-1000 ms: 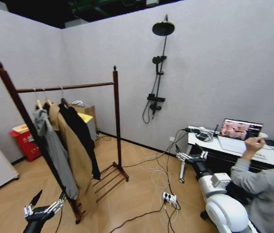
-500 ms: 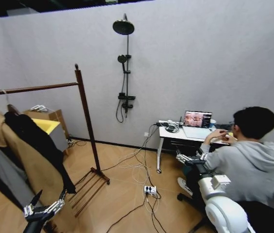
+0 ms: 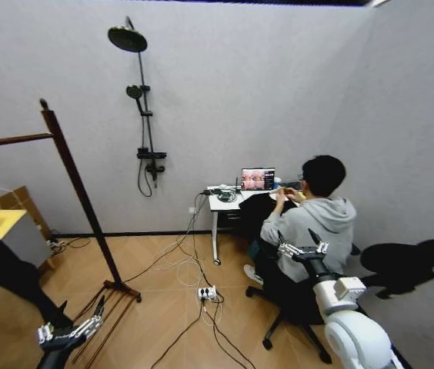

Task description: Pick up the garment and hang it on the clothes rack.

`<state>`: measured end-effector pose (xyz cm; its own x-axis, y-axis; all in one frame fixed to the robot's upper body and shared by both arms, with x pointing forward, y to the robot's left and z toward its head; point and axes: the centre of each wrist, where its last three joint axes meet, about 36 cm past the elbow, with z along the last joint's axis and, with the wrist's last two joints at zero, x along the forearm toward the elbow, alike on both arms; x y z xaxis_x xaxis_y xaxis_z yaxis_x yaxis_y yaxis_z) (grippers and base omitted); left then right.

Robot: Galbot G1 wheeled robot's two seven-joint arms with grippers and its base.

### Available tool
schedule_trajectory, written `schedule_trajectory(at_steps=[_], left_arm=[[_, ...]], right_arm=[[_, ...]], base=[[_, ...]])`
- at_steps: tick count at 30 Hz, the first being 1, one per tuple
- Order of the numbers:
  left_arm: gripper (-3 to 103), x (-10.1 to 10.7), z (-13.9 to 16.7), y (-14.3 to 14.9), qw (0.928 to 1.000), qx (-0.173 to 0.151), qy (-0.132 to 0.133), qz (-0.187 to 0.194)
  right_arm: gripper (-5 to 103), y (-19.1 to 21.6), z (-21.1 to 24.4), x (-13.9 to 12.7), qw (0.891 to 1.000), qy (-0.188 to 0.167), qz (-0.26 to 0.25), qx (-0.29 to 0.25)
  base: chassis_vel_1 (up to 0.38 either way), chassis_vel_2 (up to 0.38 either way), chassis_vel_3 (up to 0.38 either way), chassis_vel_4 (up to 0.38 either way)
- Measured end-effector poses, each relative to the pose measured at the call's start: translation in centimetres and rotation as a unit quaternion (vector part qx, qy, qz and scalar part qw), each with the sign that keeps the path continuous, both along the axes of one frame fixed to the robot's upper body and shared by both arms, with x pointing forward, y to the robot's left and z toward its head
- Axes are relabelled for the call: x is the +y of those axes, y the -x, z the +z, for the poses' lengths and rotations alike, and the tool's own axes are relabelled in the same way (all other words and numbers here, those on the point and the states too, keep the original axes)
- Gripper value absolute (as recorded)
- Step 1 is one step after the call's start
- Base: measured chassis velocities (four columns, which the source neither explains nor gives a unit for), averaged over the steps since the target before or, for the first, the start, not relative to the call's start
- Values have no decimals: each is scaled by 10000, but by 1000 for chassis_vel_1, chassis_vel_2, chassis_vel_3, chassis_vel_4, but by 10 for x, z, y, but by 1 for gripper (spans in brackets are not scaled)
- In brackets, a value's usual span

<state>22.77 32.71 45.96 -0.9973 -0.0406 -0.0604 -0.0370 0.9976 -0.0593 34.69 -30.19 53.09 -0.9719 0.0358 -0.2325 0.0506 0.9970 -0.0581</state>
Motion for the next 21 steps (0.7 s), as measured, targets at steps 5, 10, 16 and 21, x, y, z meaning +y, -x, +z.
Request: schedule_trajectory(at_steps=[5,10,16,21], left_arm=[[100,0,0,0,10000,0,0,0],[100,0,0,0,10000,0,0,0],[100,0,0,0,10000,0,0,-2],[100,0,0,0,10000,0,0,0]], right_arm=[[100,1,-1,0,10000,9,7,14],[100,3,-3,-3,10000,43,9,32],[100,5,-3,-4,10000,58,5,29],[100,5,-4,-5,10000,66,24,27]], base=[[-14,-226,-243,-20],[6,-244,-251,3],[49,-188,-185,41],[123,-113,-105,121]])
